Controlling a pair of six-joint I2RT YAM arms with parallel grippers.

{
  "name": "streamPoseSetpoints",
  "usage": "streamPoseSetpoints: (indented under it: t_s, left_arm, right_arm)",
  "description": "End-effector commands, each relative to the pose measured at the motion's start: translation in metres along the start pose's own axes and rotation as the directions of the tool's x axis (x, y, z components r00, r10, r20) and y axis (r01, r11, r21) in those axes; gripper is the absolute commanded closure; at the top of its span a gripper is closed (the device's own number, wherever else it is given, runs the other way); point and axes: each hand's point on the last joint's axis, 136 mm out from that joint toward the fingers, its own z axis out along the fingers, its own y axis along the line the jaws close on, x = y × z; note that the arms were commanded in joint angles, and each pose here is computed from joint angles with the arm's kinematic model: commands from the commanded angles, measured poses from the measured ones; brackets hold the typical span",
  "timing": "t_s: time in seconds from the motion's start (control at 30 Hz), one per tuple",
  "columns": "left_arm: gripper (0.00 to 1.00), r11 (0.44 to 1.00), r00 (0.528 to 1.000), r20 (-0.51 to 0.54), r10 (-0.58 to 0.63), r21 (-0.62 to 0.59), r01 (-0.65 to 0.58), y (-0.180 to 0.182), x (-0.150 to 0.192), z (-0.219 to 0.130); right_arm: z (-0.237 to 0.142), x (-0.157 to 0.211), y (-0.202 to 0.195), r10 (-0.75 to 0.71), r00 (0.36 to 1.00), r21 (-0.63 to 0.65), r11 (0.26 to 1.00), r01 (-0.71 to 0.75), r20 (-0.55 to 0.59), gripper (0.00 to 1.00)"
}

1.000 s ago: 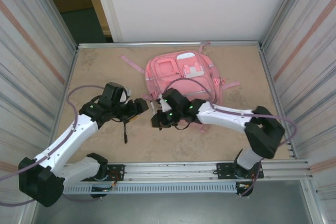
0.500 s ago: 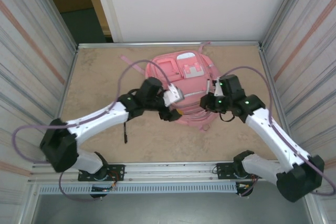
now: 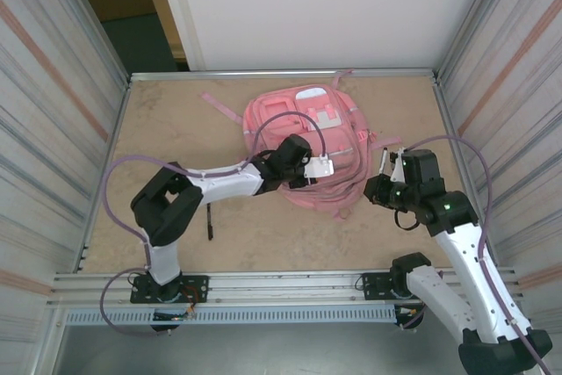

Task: Pack books, pencil case, and school supplies into a backpack

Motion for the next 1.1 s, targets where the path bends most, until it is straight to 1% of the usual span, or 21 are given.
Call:
streamPoseSetpoints:
  t_s: [0.0,0.03,0.13,0.2,0.27,0.33,0.37,0.4,0.5,0.57,0.6,0.63,0.67,0.77,0.87,0.97,1.07]
  left_arm:
    - [0.85,0.999,1.0,0.023,0.007,-0.044,-0.006,0.026,-0.025,-0.02]
    - [0.86,1.0,0.999,0.05,-0.012,-0.018,0.013,0.025,-0.033,-0.027]
    - [0.89,0.99,0.983,0.137,-0.121,0.085,0.11,0.022,-0.058,-0.053]
    - [0.96,0.97,0.961,0.186,-0.202,0.17,0.171,0.02,-0.071,-0.067]
    - [1.0,0.926,0.921,0.221,-0.32,0.276,0.256,0.022,-0.083,-0.08]
    - [1.0,0.871,0.872,0.225,-0.435,0.351,0.343,0.032,-0.091,-0.09]
    - [1.0,0.847,0.846,0.228,-0.482,0.37,0.382,0.039,-0.092,-0.093]
    - [1.0,0.826,0.822,0.228,-0.522,0.373,0.422,0.046,-0.094,-0.095]
    - [1.0,0.78,0.754,0.249,-0.609,0.36,0.511,0.066,-0.098,-0.099]
    - [1.0,0.741,0.708,0.244,-0.663,0.35,0.573,0.076,-0.101,-0.1]
    - [1.0,0.725,0.691,0.243,-0.681,0.359,0.588,0.079,-0.104,-0.1]
    - [1.0,0.709,0.676,0.241,-0.697,0.373,0.598,0.079,-0.107,-0.1]
    - [1.0,0.7,0.668,0.243,-0.704,0.395,0.595,0.077,-0.111,-0.099]
    - [1.0,0.689,0.65,0.263,-0.713,0.433,0.581,0.071,-0.118,-0.097]
    - [1.0,0.672,0.622,0.286,-0.729,0.474,0.57,0.068,-0.125,-0.103]
    - [1.0,0.676,0.61,0.317,-0.726,0.489,0.551,0.063,-0.128,-0.106]
    - [1.0,0.673,0.611,0.312,-0.728,0.494,0.55,0.061,-0.127,-0.104]
  right_arm:
    - [0.0,0.007,-0.003,0.038,0.999,-0.003,0.999,-0.038,-0.02,0.99]
    - [0.0,0.009,-0.001,0.047,0.998,-0.018,0.999,-0.048,-0.033,0.98]
    - [0.007,0.015,0.004,0.077,0.995,-0.061,0.995,-0.08,-0.057,0.97]
    - [0.012,0.017,0.007,0.1,0.992,-0.089,0.99,-0.106,-0.072,0.98]
    - [0.017,0.018,0.015,0.136,0.985,-0.131,0.98,-0.149,-0.105,0.98]
    - [0.023,0.02,0.025,0.175,0.974,-0.182,0.963,-0.199,-0.142,0.98]
    - [0.028,0.019,0.027,0.21,0.965,-0.19,0.953,-0.238,-0.156,0.99]
    - [0.031,0.018,0.029,0.238,0.957,-0.193,0.944,-0.269,-0.166,1.0]
    - [0.042,0.011,0.038,0.339,0.918,-0.223,0.897,-0.381,-0.205,1.0]
    - [0.053,0.007,0.044,0.402,0.888,-0.248,0.858,-0.45,-0.222,0.98]
    - [0.059,0.005,0.045,0.432,0.875,-0.247,0.843,-0.478,-0.219,0.98]
    - [0.065,0.003,0.045,0.481,0.848,-0.238,0.817,-0.525,-0.222,1.0]
    - [0.07,0.0,0.046,0.509,0.831,-0.236,0.799,-0.553,-0.224,1.0]
    - [0.074,-0.015,0.055,0.533,0.818,-0.255,0.778,-0.575,-0.217,1.0]
    - [0.078,-0.029,0.052,0.576,0.8,-0.222,0.769,-0.599,-0.168,0.97]
    - [0.092,-0.04,0.051,0.629,0.762,-0.196,0.736,-0.648,-0.155,0.96]
    - [0.101,-0.053,0.063,0.641,0.751,-0.207,0.723,-0.66,-0.158,0.96]
